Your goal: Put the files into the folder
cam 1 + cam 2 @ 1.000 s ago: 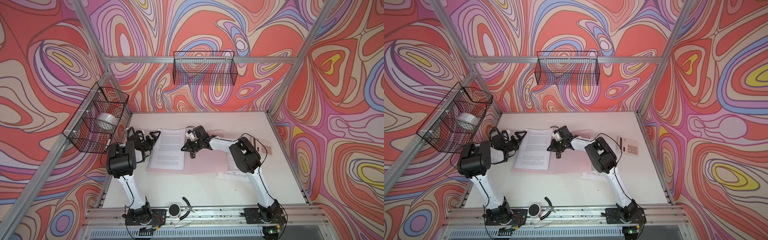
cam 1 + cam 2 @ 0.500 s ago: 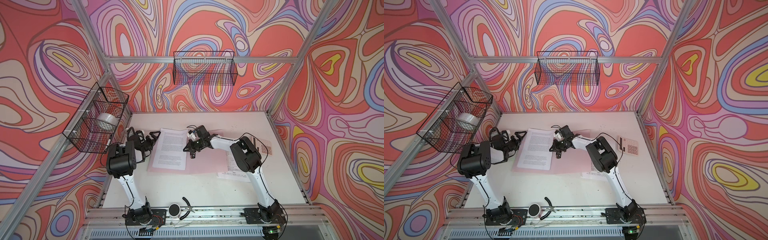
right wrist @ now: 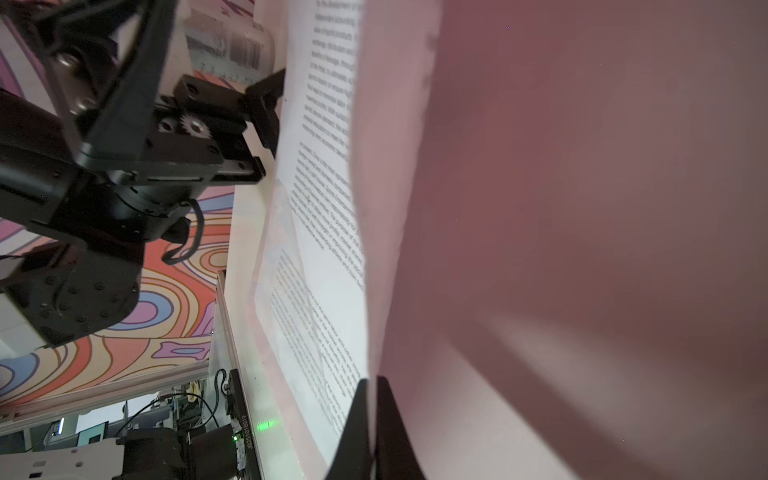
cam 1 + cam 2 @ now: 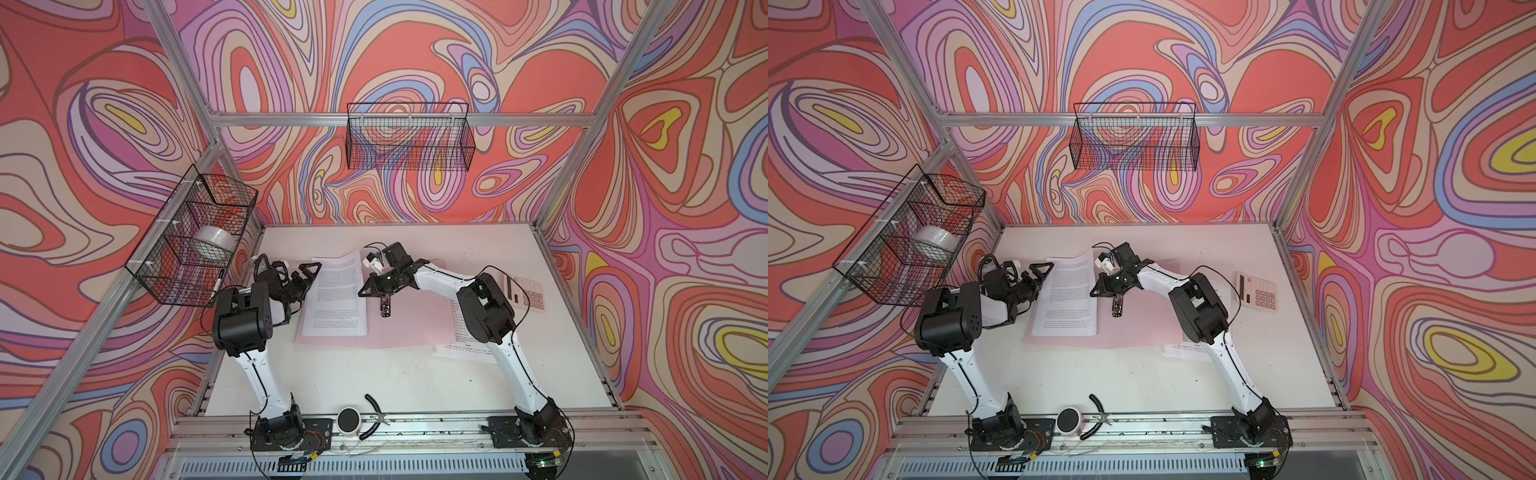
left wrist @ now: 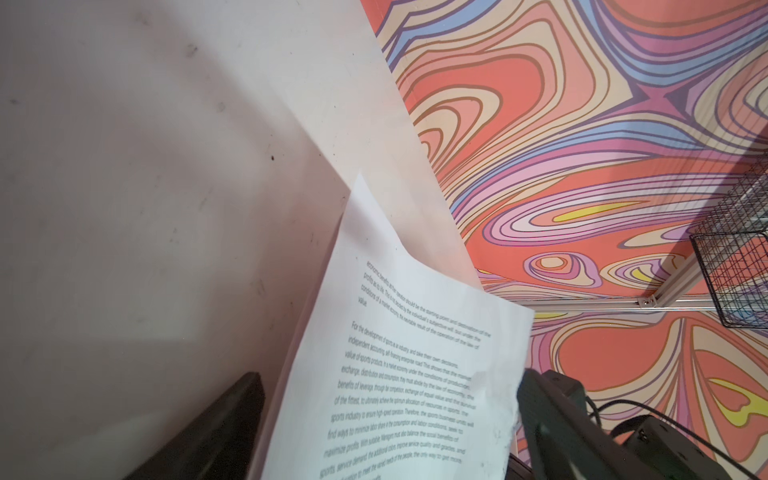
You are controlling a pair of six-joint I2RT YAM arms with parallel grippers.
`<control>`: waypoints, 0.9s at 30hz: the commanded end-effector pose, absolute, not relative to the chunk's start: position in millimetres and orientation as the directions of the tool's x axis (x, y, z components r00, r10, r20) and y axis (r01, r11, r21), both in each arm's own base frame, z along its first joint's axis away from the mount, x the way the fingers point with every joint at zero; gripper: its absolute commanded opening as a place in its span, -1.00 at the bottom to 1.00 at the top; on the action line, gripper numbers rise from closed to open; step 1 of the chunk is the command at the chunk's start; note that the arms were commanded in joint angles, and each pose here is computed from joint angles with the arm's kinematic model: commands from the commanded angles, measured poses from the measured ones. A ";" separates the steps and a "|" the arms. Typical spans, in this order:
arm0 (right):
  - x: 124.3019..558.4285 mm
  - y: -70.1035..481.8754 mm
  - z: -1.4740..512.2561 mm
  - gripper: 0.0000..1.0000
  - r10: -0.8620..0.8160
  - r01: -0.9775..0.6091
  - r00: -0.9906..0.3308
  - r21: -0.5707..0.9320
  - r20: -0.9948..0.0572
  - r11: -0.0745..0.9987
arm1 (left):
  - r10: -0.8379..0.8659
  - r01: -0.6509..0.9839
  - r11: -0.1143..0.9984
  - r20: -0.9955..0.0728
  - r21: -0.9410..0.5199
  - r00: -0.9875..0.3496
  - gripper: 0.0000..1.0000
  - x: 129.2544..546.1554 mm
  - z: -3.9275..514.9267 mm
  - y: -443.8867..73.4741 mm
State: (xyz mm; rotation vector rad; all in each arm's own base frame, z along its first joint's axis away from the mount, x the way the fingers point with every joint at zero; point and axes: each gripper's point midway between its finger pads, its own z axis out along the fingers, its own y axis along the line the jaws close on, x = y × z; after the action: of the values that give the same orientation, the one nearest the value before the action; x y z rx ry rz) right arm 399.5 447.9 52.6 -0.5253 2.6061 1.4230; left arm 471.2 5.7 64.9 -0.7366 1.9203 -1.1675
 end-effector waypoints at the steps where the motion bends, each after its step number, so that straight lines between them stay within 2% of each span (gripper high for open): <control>1: 384.5 456.6 38.0 -1.00 -0.302 -0.368 -0.922 0.792 -0.242 0.487 | -0.777 -0.058 0.417 -0.323 -0.907 -0.540 0.92 474.4 68.6 8.7; 8: 373.4 468.1 33.5 -1.00 -0.344 -0.388 -0.908 0.788 -0.239 0.477 | -0.778 -0.058 0.417 -0.323 -0.907 -0.540 0.92 474.5 68.4 8.8; 16: 374.8 462.7 33.3 -1.00 -0.326 -0.377 -0.917 0.771 -0.232 0.514 | -0.778 -0.057 0.418 -0.324 -0.907 -0.539 0.92 474.7 68.5 9.0; 20: 371.1 458.0 43.1 -0.47 -0.306 -0.367 -0.923 0.776 -0.235 0.512 | -0.778 -0.058 0.418 -0.325 -0.907 -0.537 0.92 474.5 68.7 9.2; 22: 366.8 454.2 47.0 -0.42 -0.298 -0.364 -0.925 0.776 -0.236 0.516 | -0.779 -0.060 0.418 -0.324 -0.906 -0.537 0.92 474.4 68.2 9.4; 24: 363.5 450.9 48.0 -0.42 -0.287 -0.352 -0.930 0.780 -0.229 0.518 | -0.779 -0.059 0.418 -0.325 -0.906 -0.537 0.92 474.5 68.4 9.2; 27: 362.0 449.2 45.2 -0.60 -0.281 -0.341 -0.934 0.780 -0.219 0.525 | -0.780 -0.059 0.417 -0.324 -0.907 -0.535 0.92 474.5 68.3 9.5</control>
State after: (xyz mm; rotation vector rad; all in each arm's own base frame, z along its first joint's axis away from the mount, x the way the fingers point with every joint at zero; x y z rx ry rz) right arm 359.1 448.9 35.8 -0.5597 2.7138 1.4083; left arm 471.2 5.7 64.7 -0.7376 1.9203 -1.1674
